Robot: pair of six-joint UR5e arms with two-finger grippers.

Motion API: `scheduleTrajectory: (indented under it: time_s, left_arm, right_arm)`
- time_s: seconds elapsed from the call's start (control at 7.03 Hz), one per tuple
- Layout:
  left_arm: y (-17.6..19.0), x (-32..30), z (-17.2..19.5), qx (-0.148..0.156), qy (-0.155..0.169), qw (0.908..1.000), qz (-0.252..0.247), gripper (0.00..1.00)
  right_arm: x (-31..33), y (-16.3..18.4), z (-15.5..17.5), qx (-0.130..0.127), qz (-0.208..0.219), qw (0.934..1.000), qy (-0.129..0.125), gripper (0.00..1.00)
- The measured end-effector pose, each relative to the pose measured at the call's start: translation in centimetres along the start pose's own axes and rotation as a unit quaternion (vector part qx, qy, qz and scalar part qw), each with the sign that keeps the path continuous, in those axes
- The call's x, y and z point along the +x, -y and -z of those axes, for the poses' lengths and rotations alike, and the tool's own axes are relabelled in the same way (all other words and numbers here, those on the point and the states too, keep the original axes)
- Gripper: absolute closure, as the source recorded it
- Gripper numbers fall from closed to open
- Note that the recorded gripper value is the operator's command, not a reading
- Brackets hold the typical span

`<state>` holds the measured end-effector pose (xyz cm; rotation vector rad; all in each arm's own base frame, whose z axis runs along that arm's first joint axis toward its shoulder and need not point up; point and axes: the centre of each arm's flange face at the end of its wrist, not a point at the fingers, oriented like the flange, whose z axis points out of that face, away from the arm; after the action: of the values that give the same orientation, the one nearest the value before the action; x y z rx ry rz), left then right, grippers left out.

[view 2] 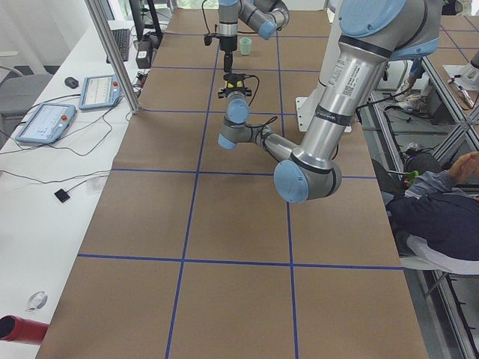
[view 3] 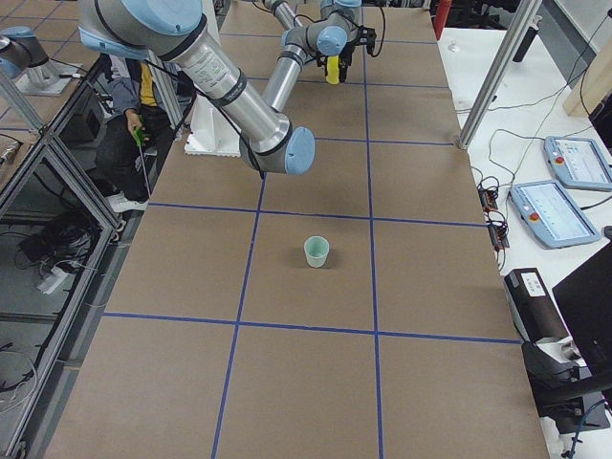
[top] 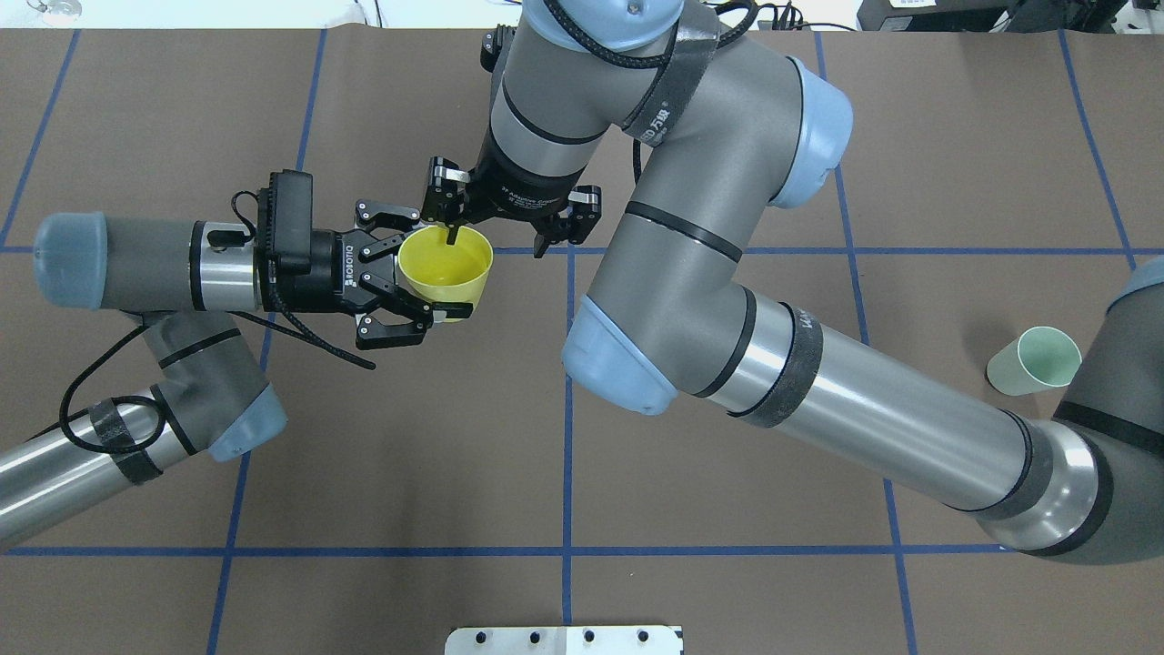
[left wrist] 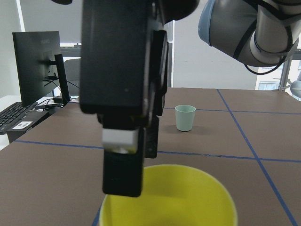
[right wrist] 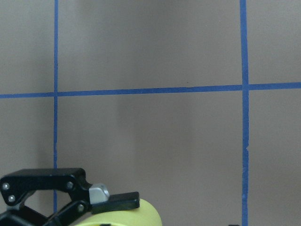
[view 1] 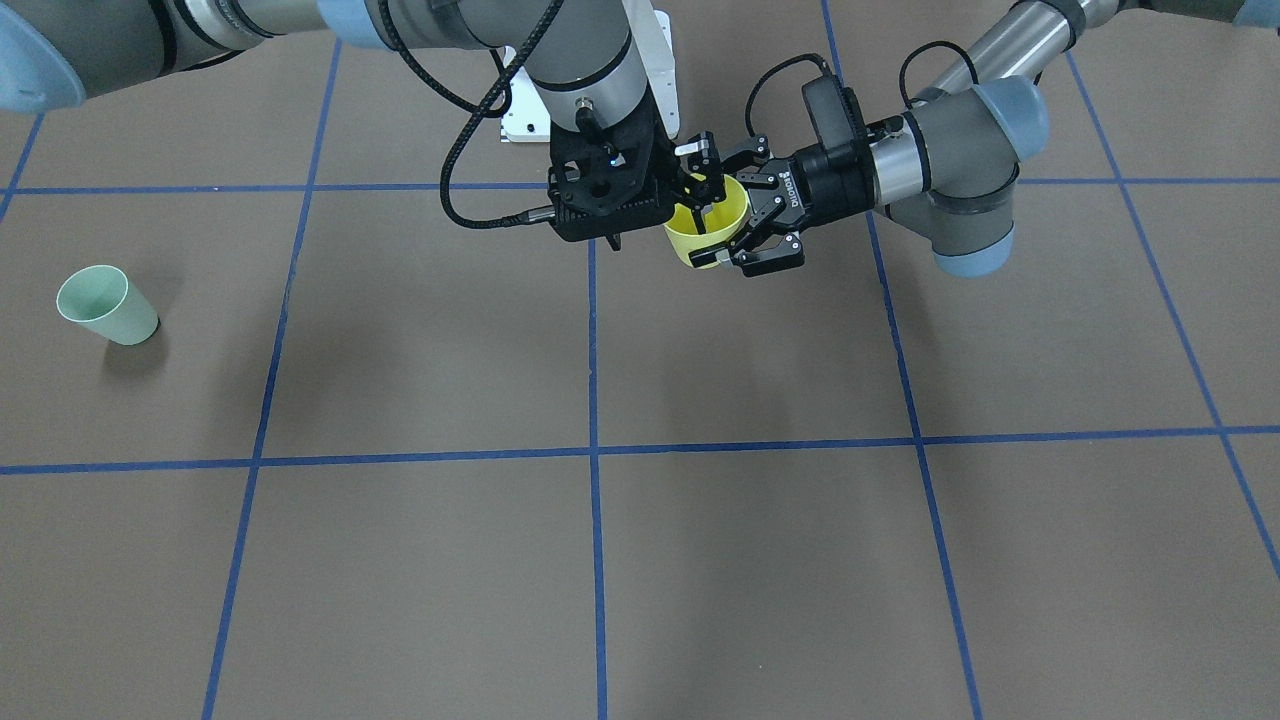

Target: Transfer and stack yellow cup on green cup

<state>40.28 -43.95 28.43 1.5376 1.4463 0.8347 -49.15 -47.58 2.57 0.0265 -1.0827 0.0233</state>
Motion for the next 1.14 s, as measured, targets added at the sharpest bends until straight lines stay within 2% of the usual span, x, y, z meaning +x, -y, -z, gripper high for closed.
scheduleTrajectory:
  time_s: [0.14, 0.28, 1.14]
  left_arm:
    - [-0.05, 0.04, 0.0, 0.0, 0.0, 1.0, 0.0, 1.0]
    - [-0.07, 0.05, 0.02, 0.0, 0.0, 1.0, 0.0, 1.0]
    - [-0.37, 0.15, 0.27, -0.001, -0.001, 1.0, 0.0, 1.0]
  right_arm:
    - [0.09, -0.15, -0.28, -0.002, 0.0, 1.0, -0.003, 0.51]
    - [0.07, -0.32, -0.47, -0.003, -0.001, 1.0, -0.006, 0.62]
    - [-0.58, -0.74, -0.42, -0.006, 0.02, 0.9998, -0.004, 0.59]
